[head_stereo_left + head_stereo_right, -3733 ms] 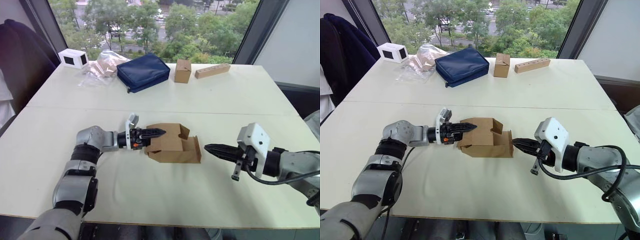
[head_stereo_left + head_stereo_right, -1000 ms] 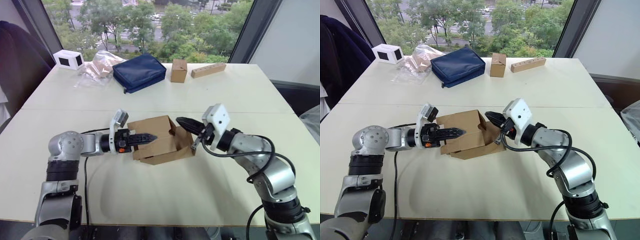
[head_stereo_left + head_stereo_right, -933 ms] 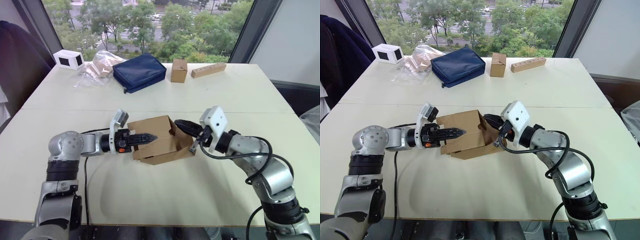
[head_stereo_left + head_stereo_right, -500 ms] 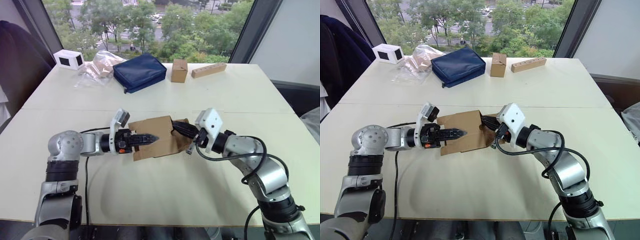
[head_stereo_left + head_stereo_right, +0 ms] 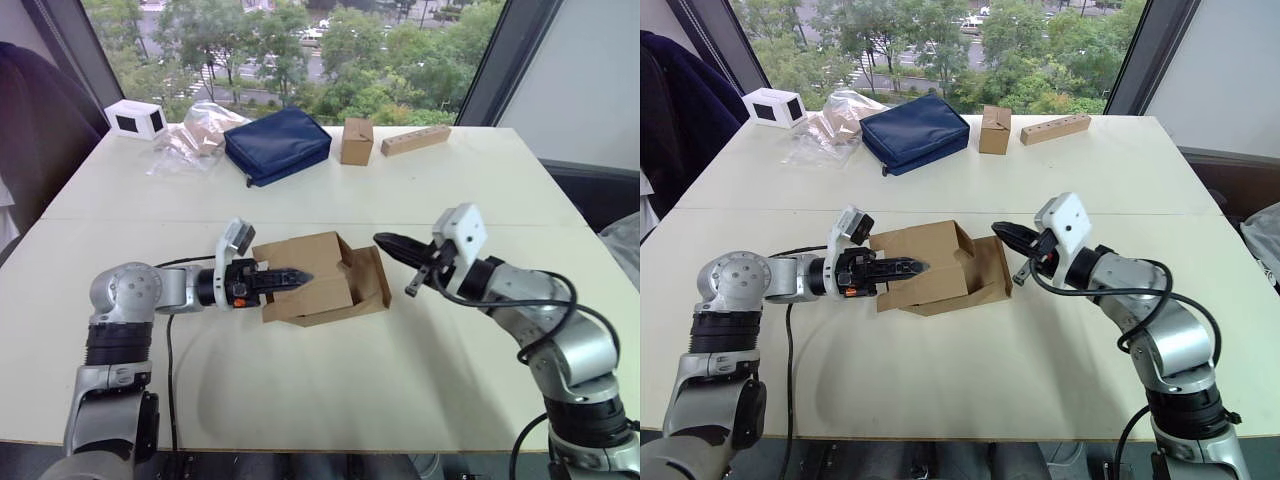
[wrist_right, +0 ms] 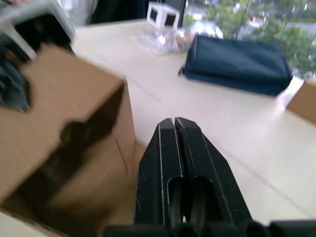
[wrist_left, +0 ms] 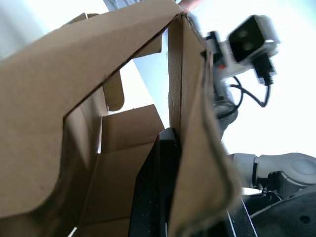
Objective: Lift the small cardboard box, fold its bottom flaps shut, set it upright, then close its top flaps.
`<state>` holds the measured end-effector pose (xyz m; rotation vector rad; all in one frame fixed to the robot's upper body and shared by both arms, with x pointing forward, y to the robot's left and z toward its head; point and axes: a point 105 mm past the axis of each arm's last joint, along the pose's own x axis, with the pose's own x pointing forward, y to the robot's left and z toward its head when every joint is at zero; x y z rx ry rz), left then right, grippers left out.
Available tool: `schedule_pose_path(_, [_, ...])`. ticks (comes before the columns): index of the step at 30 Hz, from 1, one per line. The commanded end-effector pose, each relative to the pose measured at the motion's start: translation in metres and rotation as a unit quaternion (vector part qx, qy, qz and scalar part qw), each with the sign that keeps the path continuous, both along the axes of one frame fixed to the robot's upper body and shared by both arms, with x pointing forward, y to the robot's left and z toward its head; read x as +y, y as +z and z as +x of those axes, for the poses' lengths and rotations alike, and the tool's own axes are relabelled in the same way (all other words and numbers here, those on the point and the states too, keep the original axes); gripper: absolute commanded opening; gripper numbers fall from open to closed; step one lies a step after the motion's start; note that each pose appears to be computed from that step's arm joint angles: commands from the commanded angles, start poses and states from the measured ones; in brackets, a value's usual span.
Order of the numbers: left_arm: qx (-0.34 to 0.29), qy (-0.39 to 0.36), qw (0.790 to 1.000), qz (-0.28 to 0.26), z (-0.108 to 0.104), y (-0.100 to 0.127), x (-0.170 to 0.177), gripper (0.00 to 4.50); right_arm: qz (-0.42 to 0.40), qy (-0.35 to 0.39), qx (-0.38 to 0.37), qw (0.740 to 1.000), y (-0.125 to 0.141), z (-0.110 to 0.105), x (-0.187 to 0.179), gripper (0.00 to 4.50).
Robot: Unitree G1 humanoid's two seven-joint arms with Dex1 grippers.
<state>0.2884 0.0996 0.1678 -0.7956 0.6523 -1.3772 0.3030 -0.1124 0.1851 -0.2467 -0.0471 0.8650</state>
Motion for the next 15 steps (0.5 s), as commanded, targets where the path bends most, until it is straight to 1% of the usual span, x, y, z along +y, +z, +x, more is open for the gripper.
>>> schedule_pose_path(1, [-0.016, -0.010, 1.000, -0.016, -0.004, 0.007, 0.000, 0.07, 0.002, 0.040, -0.020, 0.999, 0.004, -0.007, 0.021, 0.00])
schedule_pose_path(8, [-0.012, -0.008, 1.000, -0.017, -0.006, 0.004, 0.005, 0.07, 0.019, 0.093, -0.023, 0.995, 0.010, -0.017, 0.050, 0.00])
schedule_pose_path(15, [-0.011, -0.013, 1.000, -0.019, -0.008, 0.000, -0.001, 0.07, 0.008, 0.103, -0.027, 0.994, 0.009, -0.017, 0.055, 0.00])
